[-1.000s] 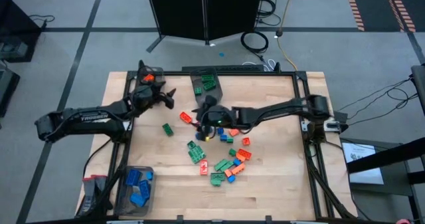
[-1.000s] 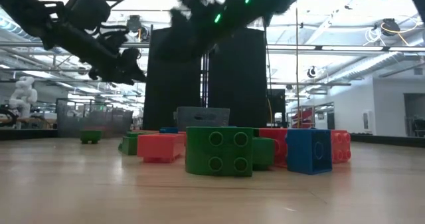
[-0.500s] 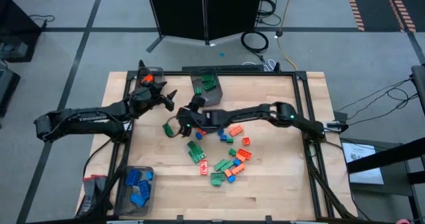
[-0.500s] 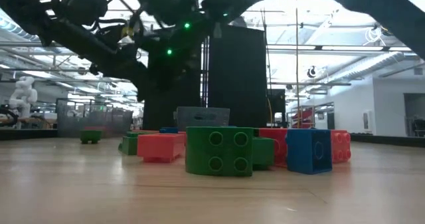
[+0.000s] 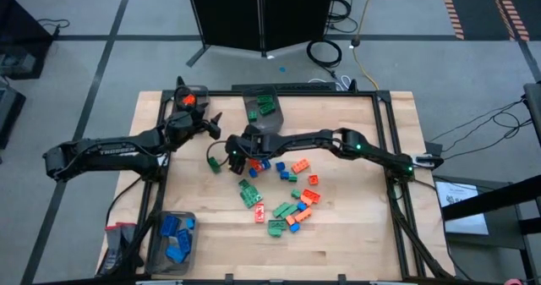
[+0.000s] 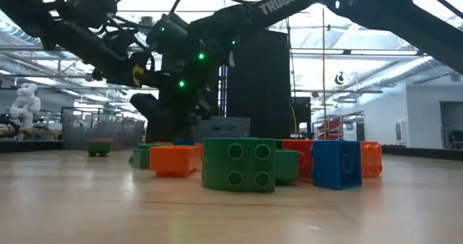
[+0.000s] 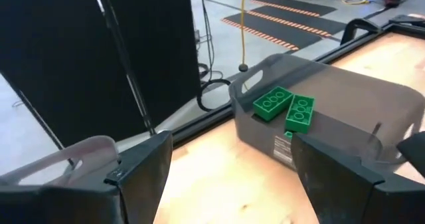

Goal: Sort blocks
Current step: Put the orange game piece into the top left black transparent bin

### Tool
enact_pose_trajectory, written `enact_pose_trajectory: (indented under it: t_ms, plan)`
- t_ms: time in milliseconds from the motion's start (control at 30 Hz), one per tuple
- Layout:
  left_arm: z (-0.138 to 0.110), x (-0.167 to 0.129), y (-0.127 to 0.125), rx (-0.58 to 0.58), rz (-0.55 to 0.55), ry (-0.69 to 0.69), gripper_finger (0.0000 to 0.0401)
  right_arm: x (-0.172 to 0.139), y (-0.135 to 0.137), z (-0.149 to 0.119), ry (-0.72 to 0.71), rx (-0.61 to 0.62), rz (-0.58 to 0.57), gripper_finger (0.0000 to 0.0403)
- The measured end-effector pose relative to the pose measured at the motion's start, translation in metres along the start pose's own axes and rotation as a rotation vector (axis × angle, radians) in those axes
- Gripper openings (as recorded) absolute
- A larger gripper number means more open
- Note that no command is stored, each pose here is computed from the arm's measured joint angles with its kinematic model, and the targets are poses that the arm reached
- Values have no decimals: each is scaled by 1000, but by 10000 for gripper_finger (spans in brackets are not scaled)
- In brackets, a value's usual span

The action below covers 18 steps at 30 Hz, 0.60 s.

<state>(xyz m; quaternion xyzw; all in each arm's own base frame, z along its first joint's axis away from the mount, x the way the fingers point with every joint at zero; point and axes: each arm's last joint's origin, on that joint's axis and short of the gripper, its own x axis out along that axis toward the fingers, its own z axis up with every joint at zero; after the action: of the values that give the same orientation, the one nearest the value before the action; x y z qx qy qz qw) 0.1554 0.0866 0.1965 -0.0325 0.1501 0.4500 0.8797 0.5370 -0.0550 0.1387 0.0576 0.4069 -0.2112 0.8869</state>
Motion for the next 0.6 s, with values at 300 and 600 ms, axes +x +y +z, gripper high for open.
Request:
enact_pose_trajectory:
  t_ms: [300,600]
  plan:
    - [-1,0,1,6,13,10,309,0,-2,-5,53,0,-12,161]
    - [-1,0,1,5,13,9,309,1,-3,-5,61,11,20,108]
